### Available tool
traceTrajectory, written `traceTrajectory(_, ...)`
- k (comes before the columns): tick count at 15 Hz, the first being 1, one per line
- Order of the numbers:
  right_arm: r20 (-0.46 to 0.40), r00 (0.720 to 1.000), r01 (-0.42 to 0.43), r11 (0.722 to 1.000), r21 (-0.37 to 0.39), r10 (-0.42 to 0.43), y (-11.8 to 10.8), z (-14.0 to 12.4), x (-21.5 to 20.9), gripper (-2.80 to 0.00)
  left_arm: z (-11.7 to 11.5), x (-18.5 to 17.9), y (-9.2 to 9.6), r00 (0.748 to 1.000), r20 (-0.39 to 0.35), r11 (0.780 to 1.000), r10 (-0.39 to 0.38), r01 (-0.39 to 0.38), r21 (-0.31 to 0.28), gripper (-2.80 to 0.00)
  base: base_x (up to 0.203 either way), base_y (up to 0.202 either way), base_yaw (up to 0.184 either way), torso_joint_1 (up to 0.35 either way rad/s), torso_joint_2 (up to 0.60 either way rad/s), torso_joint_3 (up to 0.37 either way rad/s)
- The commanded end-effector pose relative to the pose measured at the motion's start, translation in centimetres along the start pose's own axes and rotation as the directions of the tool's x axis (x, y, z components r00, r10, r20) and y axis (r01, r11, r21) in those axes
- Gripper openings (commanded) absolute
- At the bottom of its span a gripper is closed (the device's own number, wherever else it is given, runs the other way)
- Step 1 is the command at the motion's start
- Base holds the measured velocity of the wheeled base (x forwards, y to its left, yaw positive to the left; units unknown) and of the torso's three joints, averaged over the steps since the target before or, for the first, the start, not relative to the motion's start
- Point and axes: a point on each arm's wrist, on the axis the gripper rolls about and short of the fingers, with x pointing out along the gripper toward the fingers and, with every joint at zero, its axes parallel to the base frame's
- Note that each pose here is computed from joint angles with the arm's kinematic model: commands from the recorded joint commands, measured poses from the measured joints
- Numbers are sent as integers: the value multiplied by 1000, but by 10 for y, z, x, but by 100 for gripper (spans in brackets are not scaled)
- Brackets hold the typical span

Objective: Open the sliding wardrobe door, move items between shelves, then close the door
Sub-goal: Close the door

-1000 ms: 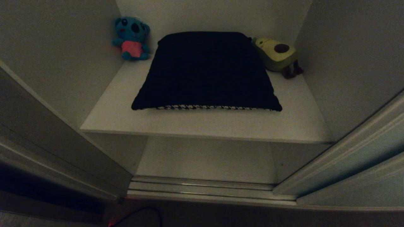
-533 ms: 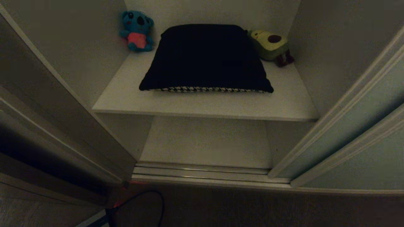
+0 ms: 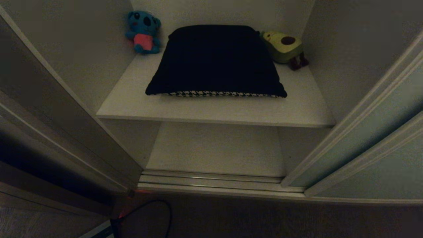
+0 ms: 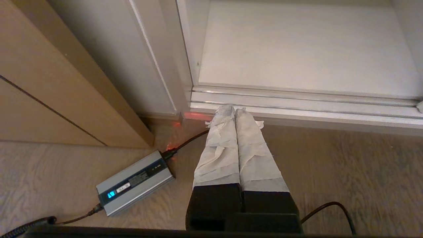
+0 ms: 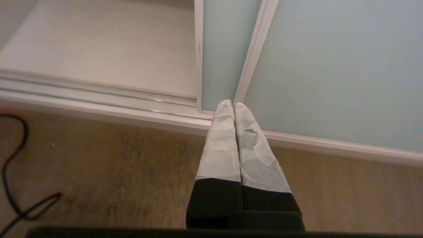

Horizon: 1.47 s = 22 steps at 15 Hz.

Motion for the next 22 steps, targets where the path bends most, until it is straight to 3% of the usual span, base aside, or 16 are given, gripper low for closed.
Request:
traceTrajectory(1, 28, 1000, 3, 1000, -8, -3, -1, 14, -4, -280, 0, 0, 0, 1000, 0, 1000, 0, 0, 1, -280, 0, 0, 0, 0, 0, 0)
traceTrajectory(6, -8, 999, 49, 999, -8, -49, -6, 87, -32, -280, 0, 0, 0, 1000, 0, 1000, 0, 0, 2, -280, 0, 0, 0, 0, 0, 0)
traceTrajectory(9, -49, 988, 147, 989, -19, -148, -10, 125, -36, -280, 0, 0, 0, 1000, 0, 1000, 0, 0, 2, -280, 0, 0, 0, 0, 0, 0)
traceTrajectory(14, -108, 941, 317, 947, -54, -321, -18, 184, -5, -280, 0, 0, 0, 1000, 0, 1000, 1, -1, 0, -280, 0, 0, 0, 0, 0, 0)
traceTrajectory(18, -115, 907, 405, 914, -24, -405, -21, 231, 24, -280, 0, 0, 0, 1000, 0, 1000, 0, 0, 1, -280, 0, 0, 0, 0, 0, 0)
traceTrajectory(22, -144, 883, 453, 892, 2, -448, -28, 259, 55, -280, 0, 0, 0, 1000, 0, 1000, 1, -1, 1, -280, 0, 0, 0, 0, 0, 0)
